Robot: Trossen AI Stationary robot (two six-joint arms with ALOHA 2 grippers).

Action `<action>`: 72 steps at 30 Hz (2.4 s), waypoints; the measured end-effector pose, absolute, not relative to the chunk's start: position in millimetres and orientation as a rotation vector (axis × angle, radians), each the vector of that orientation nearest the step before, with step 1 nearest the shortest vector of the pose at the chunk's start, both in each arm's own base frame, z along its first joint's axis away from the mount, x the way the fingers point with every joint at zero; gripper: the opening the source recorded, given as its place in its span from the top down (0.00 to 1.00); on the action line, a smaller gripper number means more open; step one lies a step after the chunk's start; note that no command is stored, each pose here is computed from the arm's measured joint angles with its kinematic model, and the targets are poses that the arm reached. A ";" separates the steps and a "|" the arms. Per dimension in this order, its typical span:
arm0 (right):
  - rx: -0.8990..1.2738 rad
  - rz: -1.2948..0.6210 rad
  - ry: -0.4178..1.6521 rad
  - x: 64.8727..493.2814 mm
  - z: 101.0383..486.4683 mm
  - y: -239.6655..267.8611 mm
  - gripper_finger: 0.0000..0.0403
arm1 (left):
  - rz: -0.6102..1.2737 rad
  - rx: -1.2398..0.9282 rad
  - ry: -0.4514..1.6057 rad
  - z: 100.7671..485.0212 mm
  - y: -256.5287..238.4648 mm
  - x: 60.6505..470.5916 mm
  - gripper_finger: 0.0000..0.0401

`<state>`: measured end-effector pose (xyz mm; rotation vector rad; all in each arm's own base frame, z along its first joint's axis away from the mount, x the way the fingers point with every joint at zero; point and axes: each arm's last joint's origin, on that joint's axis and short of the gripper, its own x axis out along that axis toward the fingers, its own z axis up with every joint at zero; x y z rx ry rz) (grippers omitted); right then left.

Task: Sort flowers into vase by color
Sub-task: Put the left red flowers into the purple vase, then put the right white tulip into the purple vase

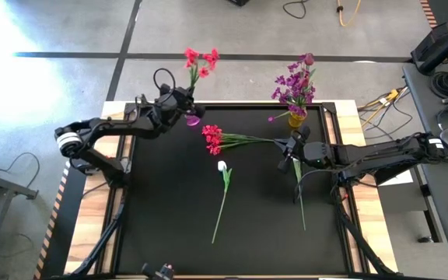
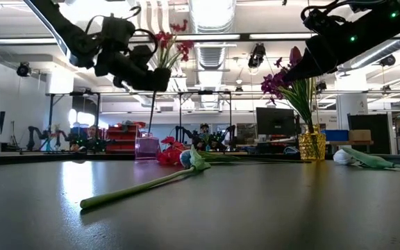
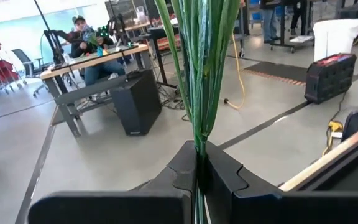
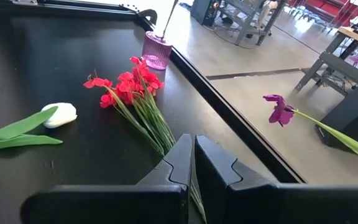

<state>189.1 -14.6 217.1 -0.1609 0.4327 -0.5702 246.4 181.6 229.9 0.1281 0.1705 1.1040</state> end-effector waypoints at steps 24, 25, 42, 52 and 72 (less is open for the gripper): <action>-0.152 -0.572 0.429 189.1 216.9 -14.6 0.97 | 1.095 0.072 0.265 185.3 176.1 236.8 0.94; -0.151 -0.572 0.428 189.1 216.9 -14.6 0.97 | 1.094 0.072 0.274 184.5 175.8 236.8 0.92; -0.116 -0.579 0.402 190.9 223.3 -14.6 0.97 | 1.084 0.051 0.271 190.9 173.3 235.6 0.49; -0.111 -0.544 0.434 190.1 220.3 -13.7 0.97 | 1.102 0.060 0.233 198.9 160.5 216.3 0.48; 0.505 -0.830 1.054 170.9 200.4 7.2 0.86 | 0.697 -0.051 -0.072 176.0 97.3 175.9 0.48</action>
